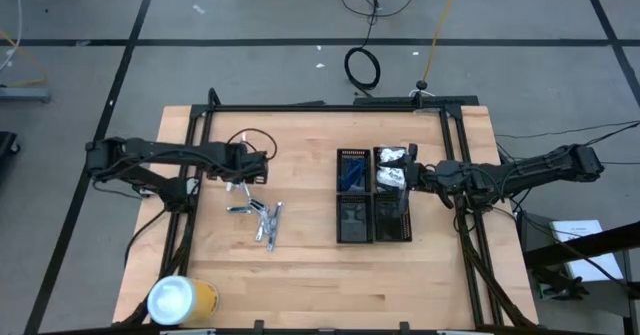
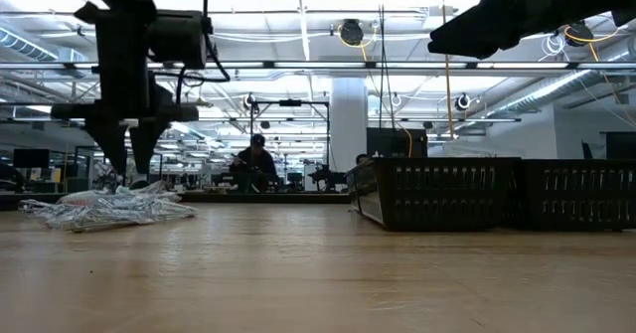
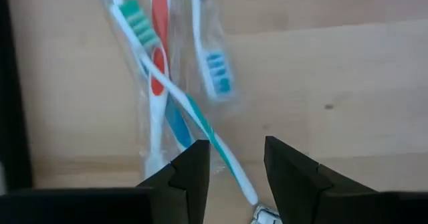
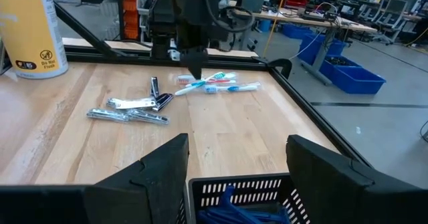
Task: Pick & Place Travel size toiletries
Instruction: Put the green toothbrush into the bottom right black basket
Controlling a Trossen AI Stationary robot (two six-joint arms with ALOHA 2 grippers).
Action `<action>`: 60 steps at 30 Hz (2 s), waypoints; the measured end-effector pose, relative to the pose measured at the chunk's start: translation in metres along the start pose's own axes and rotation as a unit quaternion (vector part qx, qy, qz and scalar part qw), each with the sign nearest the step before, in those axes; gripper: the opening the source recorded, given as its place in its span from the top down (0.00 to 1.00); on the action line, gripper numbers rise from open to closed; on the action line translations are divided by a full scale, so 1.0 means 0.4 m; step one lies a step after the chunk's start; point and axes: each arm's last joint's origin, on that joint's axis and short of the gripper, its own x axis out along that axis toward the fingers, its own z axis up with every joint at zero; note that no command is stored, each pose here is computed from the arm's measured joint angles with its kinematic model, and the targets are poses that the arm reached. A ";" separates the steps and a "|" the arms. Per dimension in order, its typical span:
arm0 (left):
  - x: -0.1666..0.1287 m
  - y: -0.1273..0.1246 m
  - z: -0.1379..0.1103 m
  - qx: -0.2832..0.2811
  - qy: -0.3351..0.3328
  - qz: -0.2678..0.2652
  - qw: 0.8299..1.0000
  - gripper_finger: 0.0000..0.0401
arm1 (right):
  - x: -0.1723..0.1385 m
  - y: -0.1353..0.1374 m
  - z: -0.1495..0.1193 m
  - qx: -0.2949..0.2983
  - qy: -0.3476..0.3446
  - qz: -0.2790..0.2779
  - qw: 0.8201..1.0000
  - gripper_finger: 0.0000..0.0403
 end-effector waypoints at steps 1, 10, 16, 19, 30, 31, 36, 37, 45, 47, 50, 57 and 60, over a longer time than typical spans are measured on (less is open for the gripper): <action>0.006 -0.001 -0.004 -0.005 -0.001 -0.004 1.000 0.65 | 0.000 0.000 0.000 0.000 0.000 0.000 1.000 0.41; 0.068 -0.012 -0.029 -0.005 0.019 0.011 1.000 0.65 | 0.000 0.000 0.000 0.000 -0.001 0.000 1.000 0.41; 0.104 -0.021 -0.035 0.003 0.031 0.042 0.999 0.65 | 0.000 0.000 0.001 0.001 -0.002 0.001 1.000 0.41; 0.111 -0.025 -0.037 0.008 0.038 0.048 0.998 0.65 | 0.000 0.000 0.001 0.001 -0.003 0.001 1.000 0.41; 0.112 -0.030 -0.036 0.041 0.039 0.048 0.997 0.94 | 0.000 0.000 0.001 0.001 -0.003 0.001 1.000 0.41; 0.110 -0.032 -0.034 0.048 0.034 0.048 0.997 0.96 | 0.000 0.000 0.001 0.001 -0.003 0.001 1.000 0.41; 0.062 -0.054 -0.021 0.076 0.002 0.021 0.997 0.97 | 0.000 0.000 0.001 0.001 -0.002 0.002 1.000 0.41; 0.047 -0.059 -0.019 0.083 -0.007 0.017 0.996 0.98 | 0.000 0.000 0.001 0.001 -0.002 0.002 1.000 0.41; -0.102 -0.132 0.004 0.191 -0.128 -0.074 0.970 0.97 | 0.006 -0.002 0.008 0.007 -0.018 -0.004 1.000 0.41; -0.132 -0.160 0.009 0.245 -0.178 -0.105 0.947 0.98 | 0.016 -0.005 0.011 0.012 -0.029 -0.011 0.999 0.41; -0.166 -0.211 0.012 0.344 -0.252 -0.166 0.889 0.97 | 0.043 -0.007 0.013 0.020 -0.047 -0.022 0.998 0.41; -0.196 -0.264 0.042 0.473 -0.361 -0.272 0.757 0.98 | 0.117 -0.016 -0.013 0.025 -0.057 -0.050 0.997 0.41; -0.202 -0.275 0.070 0.488 -0.371 -0.326 0.720 0.97 | 0.143 -0.028 -0.019 0.036 -0.076 -0.066 0.994 0.41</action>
